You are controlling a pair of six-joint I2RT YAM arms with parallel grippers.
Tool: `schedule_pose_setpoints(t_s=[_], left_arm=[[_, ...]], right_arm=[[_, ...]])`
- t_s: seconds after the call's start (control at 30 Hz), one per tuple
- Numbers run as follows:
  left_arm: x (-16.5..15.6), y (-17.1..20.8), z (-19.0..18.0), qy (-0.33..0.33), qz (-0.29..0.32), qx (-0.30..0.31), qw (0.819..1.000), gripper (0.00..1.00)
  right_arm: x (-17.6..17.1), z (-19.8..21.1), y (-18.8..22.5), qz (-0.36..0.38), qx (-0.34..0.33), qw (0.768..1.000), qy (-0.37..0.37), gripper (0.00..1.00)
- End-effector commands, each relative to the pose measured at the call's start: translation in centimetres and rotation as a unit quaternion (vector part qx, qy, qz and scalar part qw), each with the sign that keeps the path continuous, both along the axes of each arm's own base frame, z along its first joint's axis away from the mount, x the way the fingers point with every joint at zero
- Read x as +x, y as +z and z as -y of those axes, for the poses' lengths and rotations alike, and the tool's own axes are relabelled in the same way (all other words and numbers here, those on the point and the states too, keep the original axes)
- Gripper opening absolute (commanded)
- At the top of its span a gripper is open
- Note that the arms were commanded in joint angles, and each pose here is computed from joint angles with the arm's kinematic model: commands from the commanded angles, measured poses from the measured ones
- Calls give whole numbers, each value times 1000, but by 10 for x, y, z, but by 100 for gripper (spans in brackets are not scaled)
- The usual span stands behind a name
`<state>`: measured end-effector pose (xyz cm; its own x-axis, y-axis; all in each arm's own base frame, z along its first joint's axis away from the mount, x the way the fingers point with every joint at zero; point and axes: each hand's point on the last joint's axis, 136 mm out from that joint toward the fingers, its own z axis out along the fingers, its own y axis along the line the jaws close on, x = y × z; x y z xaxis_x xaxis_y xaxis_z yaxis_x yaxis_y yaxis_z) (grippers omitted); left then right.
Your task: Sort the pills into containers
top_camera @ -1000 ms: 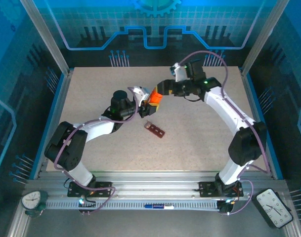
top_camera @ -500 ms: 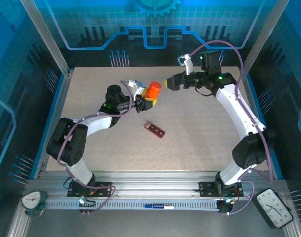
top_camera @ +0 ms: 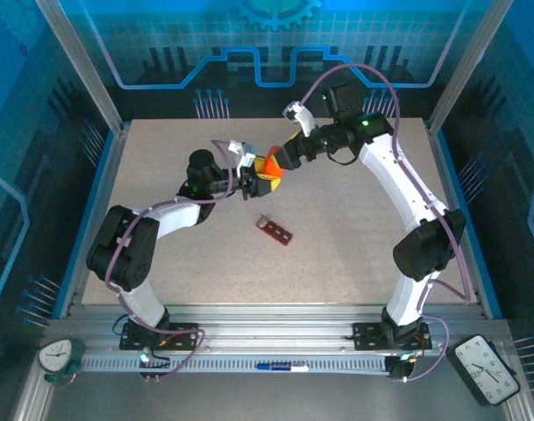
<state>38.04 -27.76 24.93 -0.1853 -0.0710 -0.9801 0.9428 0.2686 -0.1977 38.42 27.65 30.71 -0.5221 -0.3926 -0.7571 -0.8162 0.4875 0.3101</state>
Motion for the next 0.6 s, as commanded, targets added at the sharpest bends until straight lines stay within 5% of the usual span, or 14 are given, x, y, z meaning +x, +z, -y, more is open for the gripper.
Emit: schedule_pose_setpoints(t_s=[0.0,0.57], left_arm=[[-5,17,-2,-15,27,-13,999,0],[-4,18,-2,-12,30,-16,999,0]], right_arm=[[-6,-3,-5,-8,-18,1000,12,82],[-8,-9,-17,-68,-5,998,-16,35]])
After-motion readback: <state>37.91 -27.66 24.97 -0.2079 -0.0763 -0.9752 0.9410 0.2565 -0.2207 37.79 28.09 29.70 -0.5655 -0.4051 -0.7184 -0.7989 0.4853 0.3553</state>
